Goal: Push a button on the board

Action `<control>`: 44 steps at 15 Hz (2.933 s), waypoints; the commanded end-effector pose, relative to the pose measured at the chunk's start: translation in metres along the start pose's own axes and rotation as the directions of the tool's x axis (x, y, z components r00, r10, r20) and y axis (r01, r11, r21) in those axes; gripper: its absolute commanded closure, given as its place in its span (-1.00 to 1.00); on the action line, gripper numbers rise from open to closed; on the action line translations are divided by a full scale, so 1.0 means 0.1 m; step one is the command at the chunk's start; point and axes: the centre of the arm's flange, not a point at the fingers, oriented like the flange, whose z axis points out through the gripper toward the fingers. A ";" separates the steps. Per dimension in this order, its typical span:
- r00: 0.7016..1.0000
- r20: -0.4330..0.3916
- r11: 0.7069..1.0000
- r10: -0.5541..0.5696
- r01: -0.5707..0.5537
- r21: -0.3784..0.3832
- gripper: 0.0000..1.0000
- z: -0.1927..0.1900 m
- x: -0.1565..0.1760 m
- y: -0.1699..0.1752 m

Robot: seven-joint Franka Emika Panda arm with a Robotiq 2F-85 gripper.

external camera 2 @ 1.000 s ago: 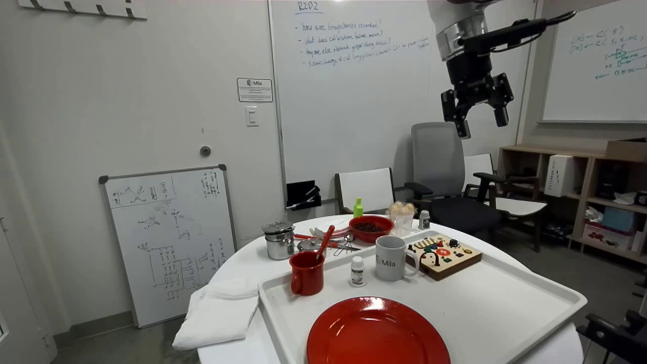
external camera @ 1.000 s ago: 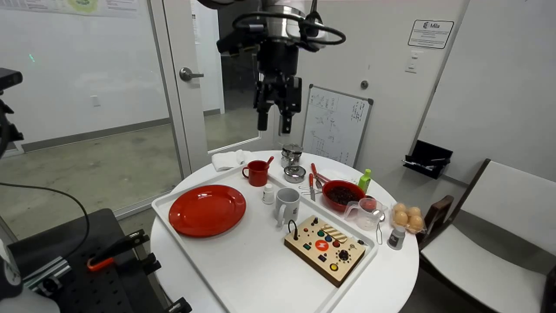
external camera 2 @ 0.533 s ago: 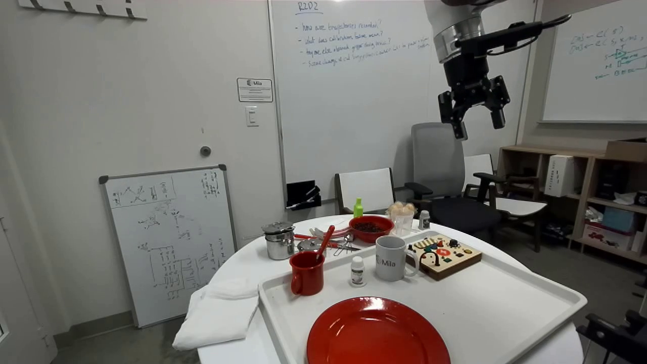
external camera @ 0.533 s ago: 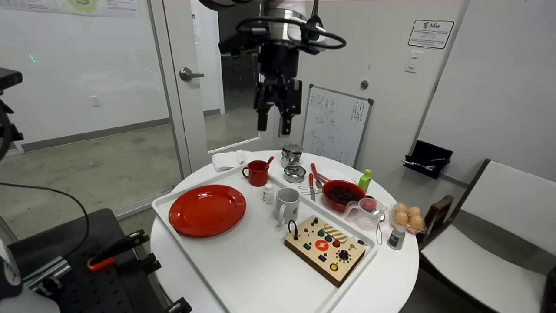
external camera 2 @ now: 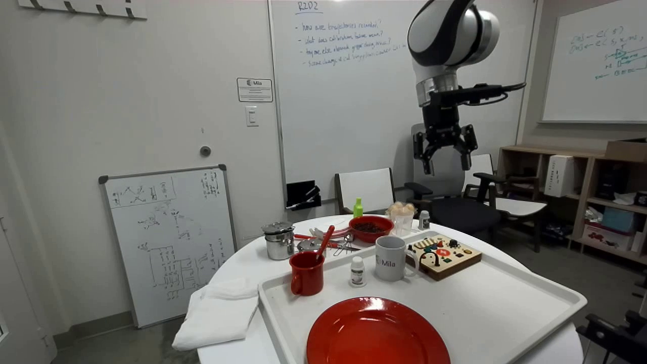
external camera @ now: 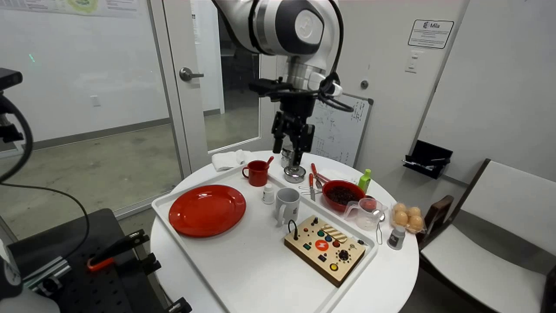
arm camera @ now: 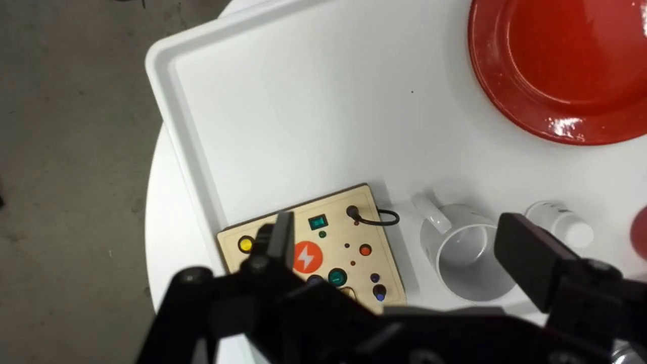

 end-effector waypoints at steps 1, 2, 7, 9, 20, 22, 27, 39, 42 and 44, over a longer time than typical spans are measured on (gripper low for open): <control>0.999 0.020 0.997 0.034 -0.035 0.064 -1.00 0.26 0.57 -0.14; 0.998 0.033 0.996 0.045 -0.047 0.072 -1.00 0.34 0.67 -0.16; 0.993 0.083 0.991 0.089 -0.097 0.096 -0.02 0.68 1.02 -0.19; 0.991 0.084 0.988 0.104 -0.113 0.101 0.29 0.73 1.08 -0.17; 0.992 0.066 0.990 0.109 -0.114 0.086 0.77 0.79 0.96 -0.12; 0.988 0.066 0.984 0.143 -0.149 0.093 0.77 0.87 1.11 -0.13; 0.972 0.046 0.966 0.228 -0.232 0.110 0.78 1.12 1.45 -0.05; 0.920 0.028 0.910 0.391 -0.391 0.140 0.77 1.66 1.63 -0.08; 0.909 0.029 0.898 0.416 -0.416 0.146 0.79 1.66 1.60 -0.03; 0.909 0.029 0.897 0.416 -0.415 0.152 0.79 1.62 1.56 -0.02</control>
